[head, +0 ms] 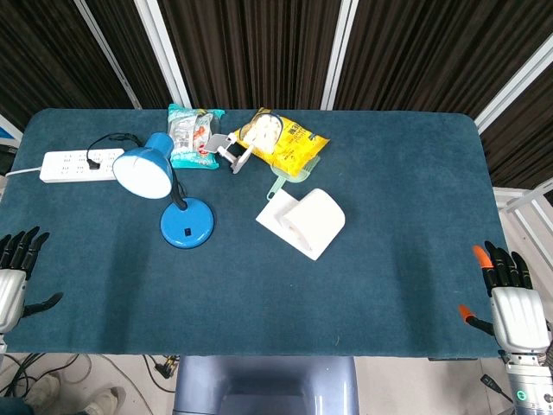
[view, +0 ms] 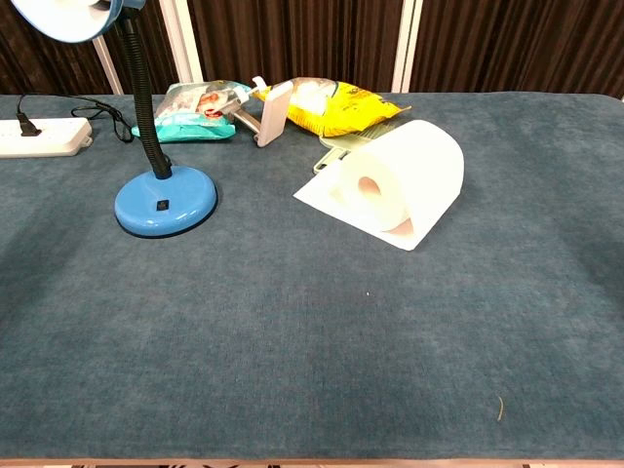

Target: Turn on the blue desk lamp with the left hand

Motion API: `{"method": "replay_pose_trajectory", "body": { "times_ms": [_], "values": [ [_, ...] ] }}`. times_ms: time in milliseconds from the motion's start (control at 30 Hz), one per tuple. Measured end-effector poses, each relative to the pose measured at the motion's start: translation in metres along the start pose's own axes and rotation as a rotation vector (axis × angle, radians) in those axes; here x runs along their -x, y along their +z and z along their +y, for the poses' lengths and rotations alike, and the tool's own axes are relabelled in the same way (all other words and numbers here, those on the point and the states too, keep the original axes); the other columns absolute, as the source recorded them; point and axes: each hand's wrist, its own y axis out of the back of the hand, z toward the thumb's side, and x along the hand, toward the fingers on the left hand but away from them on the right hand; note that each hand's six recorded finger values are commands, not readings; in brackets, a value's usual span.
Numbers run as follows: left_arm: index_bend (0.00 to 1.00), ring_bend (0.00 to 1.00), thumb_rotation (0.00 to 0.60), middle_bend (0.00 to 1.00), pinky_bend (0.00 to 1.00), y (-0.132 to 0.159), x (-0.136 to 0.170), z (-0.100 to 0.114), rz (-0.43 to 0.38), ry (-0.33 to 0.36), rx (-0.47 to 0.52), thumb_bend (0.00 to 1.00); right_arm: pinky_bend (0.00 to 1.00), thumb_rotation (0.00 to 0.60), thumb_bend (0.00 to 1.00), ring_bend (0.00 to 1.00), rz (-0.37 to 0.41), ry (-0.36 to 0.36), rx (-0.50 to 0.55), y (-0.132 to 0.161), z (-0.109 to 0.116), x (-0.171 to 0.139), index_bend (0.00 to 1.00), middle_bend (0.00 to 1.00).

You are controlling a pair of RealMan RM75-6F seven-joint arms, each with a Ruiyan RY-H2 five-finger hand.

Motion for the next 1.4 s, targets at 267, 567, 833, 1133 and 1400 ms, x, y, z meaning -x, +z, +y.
{"method": "replay_pose_trajectory", "body": {
  "times_ms": [267,567,833,1133,1400],
  "values": [
    [0.08,0.0,0.6,0.0,0.0,0.002,0.003,0.001,-0.008,-0.001,0.021,0.09,0.04,0.6,0.25,0.06,0.002,0.0,0.004,0.001,0.0,0.0,0.06,0.02],
    [0.08,0.0,0.6,0.0,0.0,0.0,0.002,0.001,0.002,-0.002,0.017,0.13,0.04,0.6,0.25,0.06,-0.008,-0.005,0.005,-0.001,0.0,0.001,0.06,0.02],
    [0.08,0.0,0.6,0.02,0.12,0.003,-0.004,-0.007,-0.011,-0.03,0.025,0.23,0.04,0.6,0.25,0.06,-0.023,-0.009,0.003,-0.003,0.001,0.0,0.06,0.02],
    [0.07,0.56,0.6,0.53,0.58,0.035,-0.038,-0.024,-0.08,-0.044,0.066,0.42,0.04,0.6,0.25,0.06,-0.031,0.015,0.0,-0.003,-0.006,0.002,0.06,0.02],
    [0.08,0.67,0.6,0.68,0.66,0.069,-0.06,-0.052,-0.061,-0.181,0.089,0.59,0.04,0.6,0.25,0.06,-0.041,0.005,-0.002,-0.006,-0.003,0.001,0.06,0.02]
  ]
}}
